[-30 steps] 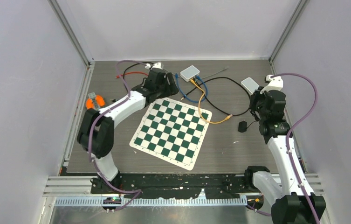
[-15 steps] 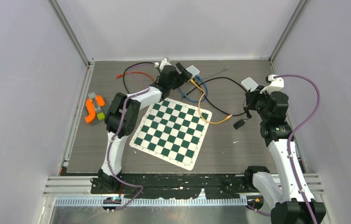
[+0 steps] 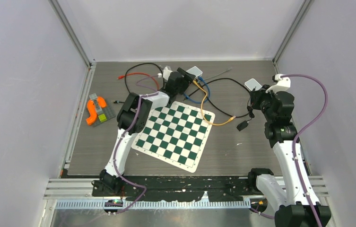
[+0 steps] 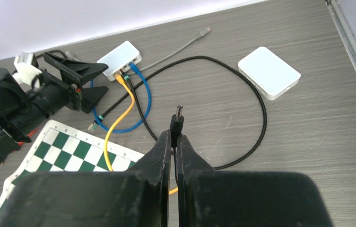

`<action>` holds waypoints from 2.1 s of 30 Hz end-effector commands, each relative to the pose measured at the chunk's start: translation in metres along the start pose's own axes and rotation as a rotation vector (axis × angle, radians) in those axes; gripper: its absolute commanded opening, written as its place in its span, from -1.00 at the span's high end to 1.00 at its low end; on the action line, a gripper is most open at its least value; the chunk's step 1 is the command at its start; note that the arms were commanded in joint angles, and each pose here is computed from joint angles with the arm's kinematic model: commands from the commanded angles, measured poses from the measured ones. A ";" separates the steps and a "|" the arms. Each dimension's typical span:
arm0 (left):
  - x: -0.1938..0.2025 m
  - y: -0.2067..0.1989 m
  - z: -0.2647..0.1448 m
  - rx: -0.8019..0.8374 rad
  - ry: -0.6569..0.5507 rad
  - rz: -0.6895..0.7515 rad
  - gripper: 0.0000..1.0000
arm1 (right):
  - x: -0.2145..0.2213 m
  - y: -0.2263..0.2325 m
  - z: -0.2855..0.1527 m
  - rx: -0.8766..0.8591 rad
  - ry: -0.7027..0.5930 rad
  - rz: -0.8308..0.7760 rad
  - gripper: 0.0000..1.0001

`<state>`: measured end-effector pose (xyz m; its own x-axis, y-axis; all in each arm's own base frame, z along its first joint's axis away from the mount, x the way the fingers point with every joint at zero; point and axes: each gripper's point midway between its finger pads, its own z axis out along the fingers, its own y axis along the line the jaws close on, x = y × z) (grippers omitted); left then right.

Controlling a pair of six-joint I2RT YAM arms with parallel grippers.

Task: Insert the plug into the switch port
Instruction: Pick up the connector from the center of the board.

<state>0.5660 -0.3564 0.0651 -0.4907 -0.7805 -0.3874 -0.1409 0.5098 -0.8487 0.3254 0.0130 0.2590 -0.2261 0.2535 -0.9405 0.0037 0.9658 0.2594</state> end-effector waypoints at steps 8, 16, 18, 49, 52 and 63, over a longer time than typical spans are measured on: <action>-0.014 -0.011 0.032 0.057 -0.086 -0.232 -0.45 | -0.052 0.008 -0.001 0.001 -0.131 0.031 0.90; -0.021 -0.009 0.037 0.056 -0.104 -0.244 -0.21 | -0.054 0.006 0.005 0.015 -0.128 0.032 0.90; -0.022 -0.007 0.038 0.051 -0.108 -0.246 -0.18 | -0.054 0.006 0.006 0.014 -0.126 0.032 0.89; -0.067 -0.055 -0.024 0.313 -0.036 -0.098 1.00 | -0.058 0.013 0.011 -0.045 -0.147 -0.088 0.90; -0.065 -0.058 -0.035 0.331 0.003 -0.065 1.00 | -0.065 0.016 0.030 -0.083 -0.112 -0.206 0.89; -0.034 -0.062 -0.068 0.388 0.232 0.096 1.00 | -0.076 -0.010 0.064 -0.074 -0.019 -0.736 0.90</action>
<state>0.5537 -0.3263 0.0999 -0.6328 -0.7018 -0.3272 0.0453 0.3883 -0.9204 0.3962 0.0031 0.2838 -0.2070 -0.2159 -0.9542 -0.1742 0.9679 -0.1812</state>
